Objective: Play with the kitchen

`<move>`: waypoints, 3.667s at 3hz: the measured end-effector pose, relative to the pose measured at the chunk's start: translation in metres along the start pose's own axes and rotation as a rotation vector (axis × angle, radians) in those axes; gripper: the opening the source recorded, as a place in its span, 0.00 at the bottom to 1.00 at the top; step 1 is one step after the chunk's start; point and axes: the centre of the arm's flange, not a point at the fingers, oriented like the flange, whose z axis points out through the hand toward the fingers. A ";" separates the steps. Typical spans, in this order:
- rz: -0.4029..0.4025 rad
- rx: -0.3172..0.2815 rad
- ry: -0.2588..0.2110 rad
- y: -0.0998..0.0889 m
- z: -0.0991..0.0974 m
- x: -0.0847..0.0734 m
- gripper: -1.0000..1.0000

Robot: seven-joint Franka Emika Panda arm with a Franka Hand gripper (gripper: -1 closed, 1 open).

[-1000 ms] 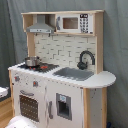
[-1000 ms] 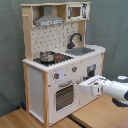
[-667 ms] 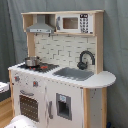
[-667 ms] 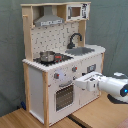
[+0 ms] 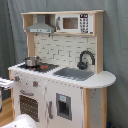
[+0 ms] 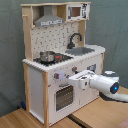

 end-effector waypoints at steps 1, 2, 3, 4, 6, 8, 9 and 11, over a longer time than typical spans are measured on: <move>-0.022 -0.003 0.020 -0.005 0.023 0.014 1.00; -0.028 0.004 0.018 -0.004 0.048 0.021 1.00; -0.030 0.026 0.022 -0.011 0.072 0.035 1.00; -0.016 0.037 0.018 -0.008 0.096 0.043 1.00; -0.019 0.082 -0.017 0.007 0.117 0.063 1.00; -0.017 0.107 -0.047 0.006 0.116 0.057 0.00; 0.057 0.123 -0.069 0.003 0.116 0.054 0.00; 0.285 0.114 -0.074 0.003 0.115 0.054 0.00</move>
